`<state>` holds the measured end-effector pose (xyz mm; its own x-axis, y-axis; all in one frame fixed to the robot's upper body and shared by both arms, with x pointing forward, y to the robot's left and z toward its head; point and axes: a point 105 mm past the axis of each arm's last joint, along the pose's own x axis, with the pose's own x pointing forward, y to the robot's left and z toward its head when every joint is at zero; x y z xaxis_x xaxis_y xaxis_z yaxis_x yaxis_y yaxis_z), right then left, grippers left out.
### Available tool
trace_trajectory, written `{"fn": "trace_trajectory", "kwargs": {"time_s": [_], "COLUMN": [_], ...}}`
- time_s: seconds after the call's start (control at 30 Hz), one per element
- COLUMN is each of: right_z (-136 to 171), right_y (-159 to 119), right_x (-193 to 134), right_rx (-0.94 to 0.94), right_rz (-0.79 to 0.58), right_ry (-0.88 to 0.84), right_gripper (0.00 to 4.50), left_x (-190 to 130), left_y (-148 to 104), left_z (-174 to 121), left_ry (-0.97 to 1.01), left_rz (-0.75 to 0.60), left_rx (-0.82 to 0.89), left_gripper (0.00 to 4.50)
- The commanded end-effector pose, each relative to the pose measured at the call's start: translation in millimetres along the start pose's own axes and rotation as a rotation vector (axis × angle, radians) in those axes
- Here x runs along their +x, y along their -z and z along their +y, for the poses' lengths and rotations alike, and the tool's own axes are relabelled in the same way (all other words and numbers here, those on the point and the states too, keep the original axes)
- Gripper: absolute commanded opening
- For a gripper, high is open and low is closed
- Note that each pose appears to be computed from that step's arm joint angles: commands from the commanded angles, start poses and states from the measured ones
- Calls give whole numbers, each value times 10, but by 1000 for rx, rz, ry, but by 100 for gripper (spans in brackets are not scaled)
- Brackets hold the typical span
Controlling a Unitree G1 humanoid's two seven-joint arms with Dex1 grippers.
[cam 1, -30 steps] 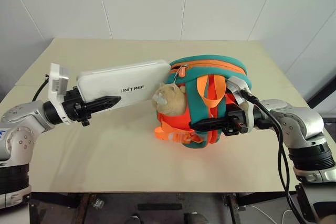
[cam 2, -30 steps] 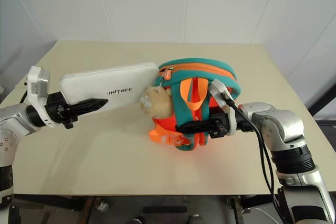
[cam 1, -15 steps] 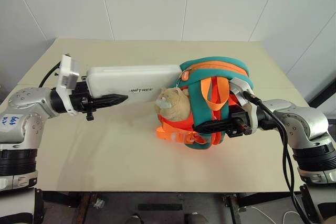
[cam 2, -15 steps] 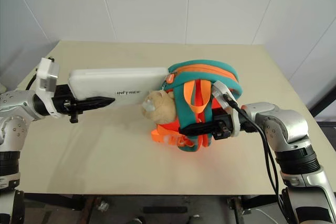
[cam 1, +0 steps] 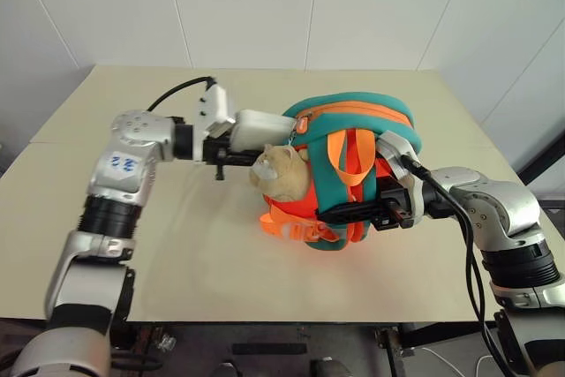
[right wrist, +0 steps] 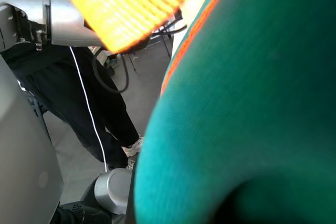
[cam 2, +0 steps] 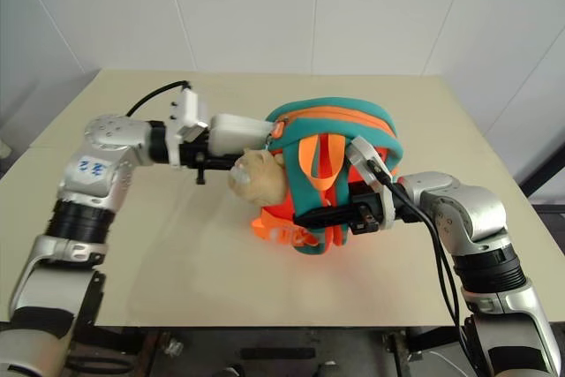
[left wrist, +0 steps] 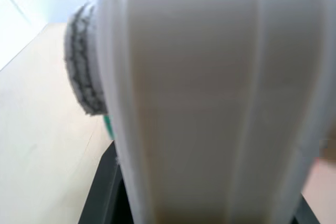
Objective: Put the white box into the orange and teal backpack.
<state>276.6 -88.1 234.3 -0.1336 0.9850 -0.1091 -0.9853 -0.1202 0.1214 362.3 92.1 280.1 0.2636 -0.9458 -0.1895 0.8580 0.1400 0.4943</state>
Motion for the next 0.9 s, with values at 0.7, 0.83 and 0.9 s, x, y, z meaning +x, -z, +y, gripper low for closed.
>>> {"fn": "trace_trajectory", "kwargs": {"time_s": [0.7, 0.83, 0.9], "right_z": [35, 20, 17], "right_y": [-50, -57, -54], "right_x": [57, 49, 50], "right_rx": [-64, -66, -66], "right_rz": [-5, -6, -5], "right_ry": [15, 22, 22], "right_gripper": [0, 0, 0], "left_x": [176, -127, -246], "left_y": [200, 245, 250], "left_z": [62, 85, 113], "left_ry": [-11, -27, -46], "left_rz": [-13, 28, 41], "left_rx": [-41, -4, 2], "left_gripper": [354, 447, 447]}}
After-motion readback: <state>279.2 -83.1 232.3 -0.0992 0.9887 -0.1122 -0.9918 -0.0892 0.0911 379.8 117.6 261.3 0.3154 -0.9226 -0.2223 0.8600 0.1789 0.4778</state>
